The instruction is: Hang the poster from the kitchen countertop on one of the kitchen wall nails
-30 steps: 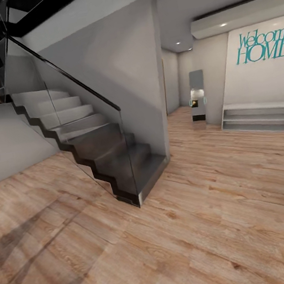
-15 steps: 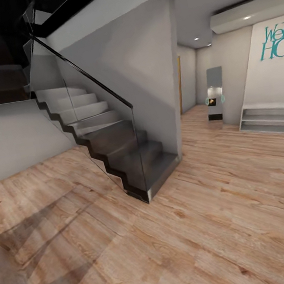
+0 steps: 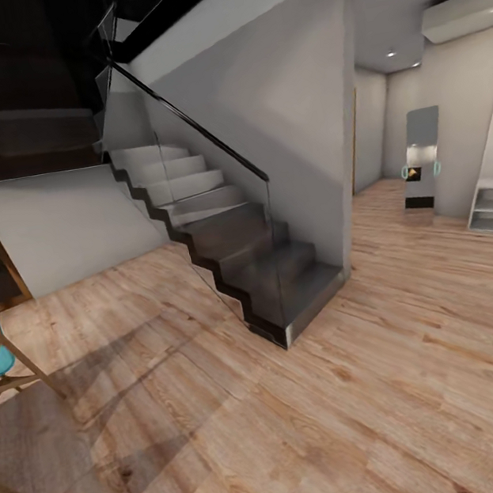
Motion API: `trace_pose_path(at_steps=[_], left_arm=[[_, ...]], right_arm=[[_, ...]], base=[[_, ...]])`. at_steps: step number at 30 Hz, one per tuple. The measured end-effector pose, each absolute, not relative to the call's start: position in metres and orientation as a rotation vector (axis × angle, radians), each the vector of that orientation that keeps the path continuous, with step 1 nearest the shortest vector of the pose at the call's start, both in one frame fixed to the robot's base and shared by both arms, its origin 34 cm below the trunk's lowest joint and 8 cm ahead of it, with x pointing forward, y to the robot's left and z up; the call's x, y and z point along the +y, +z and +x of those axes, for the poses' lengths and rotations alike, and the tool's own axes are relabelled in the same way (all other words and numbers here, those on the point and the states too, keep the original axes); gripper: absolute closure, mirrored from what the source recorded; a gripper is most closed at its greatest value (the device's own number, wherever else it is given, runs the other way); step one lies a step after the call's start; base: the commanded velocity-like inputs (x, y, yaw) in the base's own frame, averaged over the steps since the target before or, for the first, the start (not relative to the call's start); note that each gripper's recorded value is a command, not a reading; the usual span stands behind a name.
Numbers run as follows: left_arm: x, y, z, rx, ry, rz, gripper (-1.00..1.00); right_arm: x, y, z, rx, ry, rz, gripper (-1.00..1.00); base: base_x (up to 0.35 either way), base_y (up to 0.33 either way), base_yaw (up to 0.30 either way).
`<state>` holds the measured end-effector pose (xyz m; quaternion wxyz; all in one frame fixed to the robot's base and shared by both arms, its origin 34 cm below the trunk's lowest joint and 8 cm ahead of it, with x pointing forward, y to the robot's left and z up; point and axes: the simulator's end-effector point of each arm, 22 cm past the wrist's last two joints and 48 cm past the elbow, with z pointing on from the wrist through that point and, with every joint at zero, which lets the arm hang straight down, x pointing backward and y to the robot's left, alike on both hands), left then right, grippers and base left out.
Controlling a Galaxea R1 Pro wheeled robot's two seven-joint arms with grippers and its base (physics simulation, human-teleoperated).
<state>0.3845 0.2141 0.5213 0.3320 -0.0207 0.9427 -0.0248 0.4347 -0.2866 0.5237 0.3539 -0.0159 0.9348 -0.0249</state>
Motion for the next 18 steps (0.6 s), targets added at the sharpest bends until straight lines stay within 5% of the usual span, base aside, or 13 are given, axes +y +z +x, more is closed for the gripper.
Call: trace_pose_path(at_steps=[18], left_arm=[[0.2145,0.5212,0.3844,2.464,-0.064,-0.056,-1.00]], right_arm=[[-0.2866,0.5237,0.4347,2.417,-0.065,-0.043,-1.00]], base=[[0.000,0.001,0.294]])
